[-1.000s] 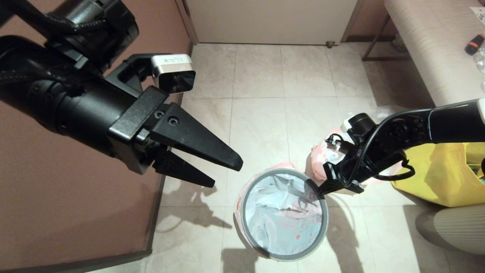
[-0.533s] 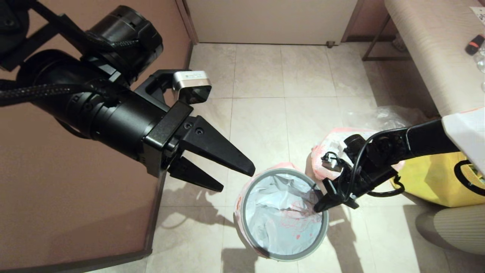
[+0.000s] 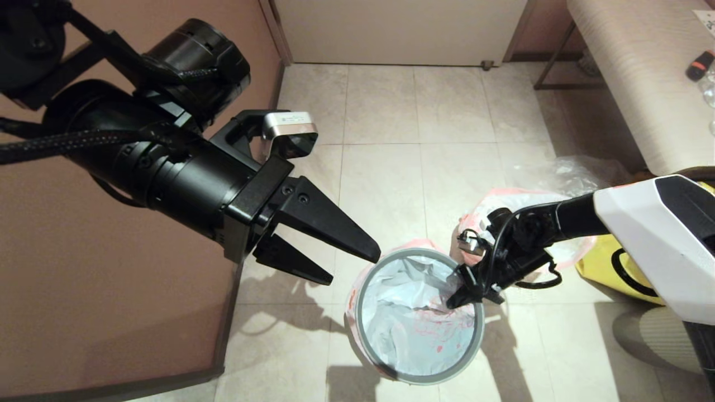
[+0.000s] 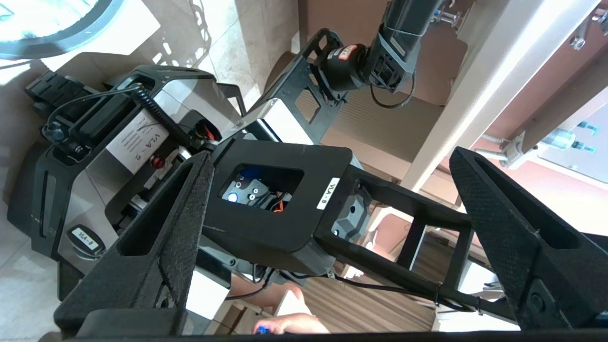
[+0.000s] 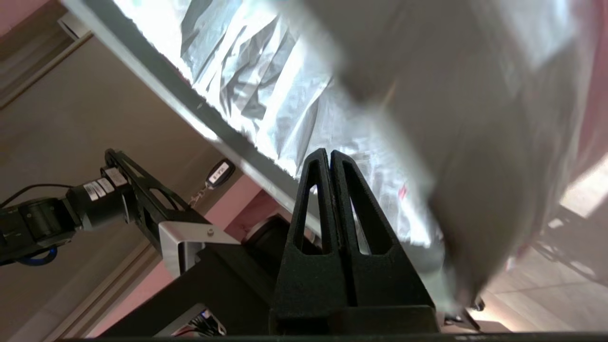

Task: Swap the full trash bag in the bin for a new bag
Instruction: Place the trash can ring on the trash can

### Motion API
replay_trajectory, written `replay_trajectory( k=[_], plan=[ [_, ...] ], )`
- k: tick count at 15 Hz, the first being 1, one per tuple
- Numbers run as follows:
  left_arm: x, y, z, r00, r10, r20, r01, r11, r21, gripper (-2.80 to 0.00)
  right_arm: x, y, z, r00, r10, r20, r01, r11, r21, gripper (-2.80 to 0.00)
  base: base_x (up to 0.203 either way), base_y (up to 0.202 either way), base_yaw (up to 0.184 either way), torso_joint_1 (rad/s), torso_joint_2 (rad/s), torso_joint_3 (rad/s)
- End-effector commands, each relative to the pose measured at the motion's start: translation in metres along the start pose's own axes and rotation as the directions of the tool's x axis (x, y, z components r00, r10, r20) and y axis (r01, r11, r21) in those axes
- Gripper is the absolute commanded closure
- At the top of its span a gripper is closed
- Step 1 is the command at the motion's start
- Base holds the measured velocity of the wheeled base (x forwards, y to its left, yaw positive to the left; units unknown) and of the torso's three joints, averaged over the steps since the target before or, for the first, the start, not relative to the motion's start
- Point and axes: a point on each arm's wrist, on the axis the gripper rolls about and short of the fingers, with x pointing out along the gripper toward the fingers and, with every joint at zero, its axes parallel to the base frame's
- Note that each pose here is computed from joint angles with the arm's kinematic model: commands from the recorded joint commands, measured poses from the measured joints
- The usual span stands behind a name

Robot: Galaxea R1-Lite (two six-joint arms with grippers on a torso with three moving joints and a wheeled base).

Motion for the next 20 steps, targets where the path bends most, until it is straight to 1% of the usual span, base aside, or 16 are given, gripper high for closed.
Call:
replay_trajectory(
  k=[1, 8, 10, 14, 16, 17, 18, 19, 20],
  plan=[
    [0.003, 0.003, 0.001, 1.000, -0.002, -0.013, 0.002, 1.000, -0.014, -2.80, 0.012, -0.010, 0.002, 1.000, 0.006, -0.021, -0.006, 1.000, 0.018, 0.00, 0.000, 0.000, 0.000, 0.000, 0.00, 0.000],
    [0.006, 0.002, 0.001, 1.000, -0.005, -0.025, 0.005, 1.000, -0.012, -2.80, 0.017, -0.014, 0.008, 0.998, 0.057, -0.017, -0.057, 0.998, 0.013, 0.00, 0.000, 0.000, 0.000, 0.000, 0.00, 0.000],
    [0.009, 0.004, 0.003, 1.000, -0.004, -0.031, 0.003, 1.000, -0.018, -2.80, 0.017, -0.013, 0.009, 0.998, 0.058, -0.016, -0.058, 0.998, 0.009, 0.00, 0.000, 0.000, 0.000, 0.000, 0.00, 0.000],
    [0.010, 0.003, 0.003, 0.999, -0.007, -0.036, 0.006, 1.000, -0.014, -2.80, 0.026, -0.019, 0.007, 0.998, 0.055, -0.037, -0.054, 0.998, 0.022, 0.00, 0.000, 0.000, 0.000, 0.000, 0.00, 0.000],
    [0.013, 0.006, 0.005, 0.999, -0.004, -0.043, 0.003, 1.000, -0.022, -2.80, 0.025, -0.016, 0.006, 0.998, 0.056, -0.039, -0.055, 0.998, 0.021, 0.00, 0.000, 0.000, 0.000, 0.000, 0.00, 0.000],
    [0.018, 0.011, 0.008, 0.999, 0.004, -0.051, -0.005, 0.999, -0.035, -2.80, 0.021, -0.013, 0.007, 0.998, 0.058, -0.031, -0.057, 0.998, 0.016, 0.00, 0.000, 0.000, 0.000, 0.000, 0.00, 0.000],
    [0.023, 0.019, 0.012, 0.998, 0.031, -0.060, -0.034, 0.998, -0.053, -2.80, 0.009, -0.005, 0.007, 0.998, 0.060, -0.013, -0.059, 0.998, 0.005, 0.00, 0.000, 0.000, 0.000, 0.000, 0.00, 0.000],
    [0.028, 0.032, 0.013, 0.995, 0.061, -0.081, -0.067, 0.994, -0.083, -2.80, -0.004, 0.005, 0.003, 0.998, 0.061, -0.004, -0.061, 0.998, 0.001, 0.00, 0.000, 0.000, 0.000, 0.000, 0.00, 0.000],
    [0.035, 0.049, 0.014, 0.991, 0.079, -0.111, -0.091, 0.990, -0.105, -2.80, -0.018, 0.015, -0.001, 0.998, 0.063, 0.003, -0.063, 0.998, -0.002, 0.00, 0.000, 0.000, 0.000, 0.000, 0.00, 0.000]
  ],
)
